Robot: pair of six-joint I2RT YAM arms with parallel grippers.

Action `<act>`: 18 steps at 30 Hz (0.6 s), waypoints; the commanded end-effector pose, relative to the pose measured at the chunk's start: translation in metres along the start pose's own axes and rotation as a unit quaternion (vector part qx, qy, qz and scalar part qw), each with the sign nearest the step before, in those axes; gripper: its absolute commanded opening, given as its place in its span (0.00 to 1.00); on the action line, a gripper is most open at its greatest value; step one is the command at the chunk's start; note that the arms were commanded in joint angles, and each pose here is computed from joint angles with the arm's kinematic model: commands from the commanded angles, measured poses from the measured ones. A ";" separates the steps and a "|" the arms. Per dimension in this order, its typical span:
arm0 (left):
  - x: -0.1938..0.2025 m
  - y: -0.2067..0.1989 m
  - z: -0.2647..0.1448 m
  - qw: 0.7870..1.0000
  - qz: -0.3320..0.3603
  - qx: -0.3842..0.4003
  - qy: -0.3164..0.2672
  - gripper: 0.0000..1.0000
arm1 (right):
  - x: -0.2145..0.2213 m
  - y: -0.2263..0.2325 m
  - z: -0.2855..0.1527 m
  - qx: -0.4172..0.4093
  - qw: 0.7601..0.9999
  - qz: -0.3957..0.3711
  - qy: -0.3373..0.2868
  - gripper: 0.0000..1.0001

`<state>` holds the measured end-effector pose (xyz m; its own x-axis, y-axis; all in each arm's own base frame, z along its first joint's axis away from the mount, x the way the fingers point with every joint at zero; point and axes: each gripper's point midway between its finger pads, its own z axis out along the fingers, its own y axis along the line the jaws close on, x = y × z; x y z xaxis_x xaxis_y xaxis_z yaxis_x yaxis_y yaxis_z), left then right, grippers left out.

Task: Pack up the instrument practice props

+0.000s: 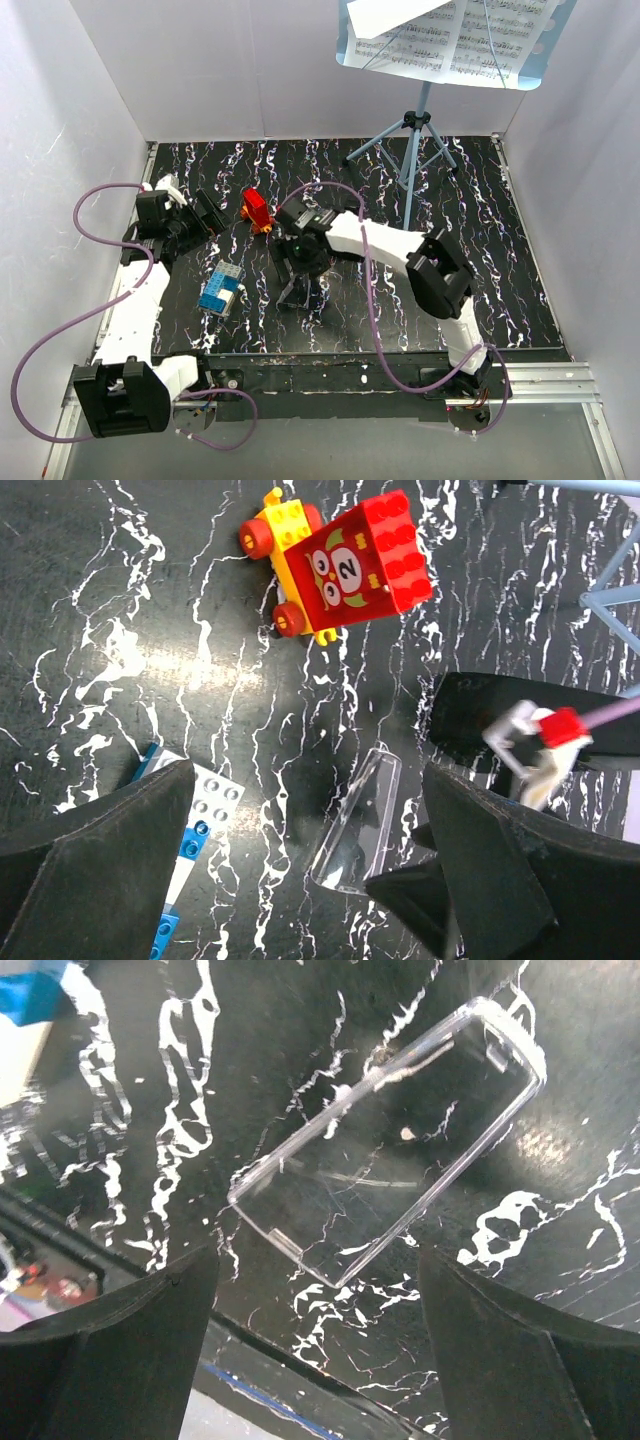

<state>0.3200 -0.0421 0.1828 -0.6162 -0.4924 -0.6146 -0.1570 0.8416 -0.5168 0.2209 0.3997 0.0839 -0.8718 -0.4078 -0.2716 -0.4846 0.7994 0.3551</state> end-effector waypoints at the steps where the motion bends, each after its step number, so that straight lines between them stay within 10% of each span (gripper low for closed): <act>1: 0.005 -0.007 -0.010 1.000 0.000 0.022 -0.007 0.98 | -0.005 -0.014 -0.004 0.106 0.990 0.088 -0.029 0.89; 18: 0.022 -0.003 -0.012 1.000 -0.010 0.029 0.000 0.98 | -0.012 -0.016 0.074 0.074 0.997 -0.002 0.010 0.72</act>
<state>0.3013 -0.0479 0.1715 -0.6236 -0.5019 -0.5993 -0.1514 0.8297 -0.5372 0.2362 0.4077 0.0299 -0.9305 -0.3021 -0.2071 -0.3409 0.9212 0.1876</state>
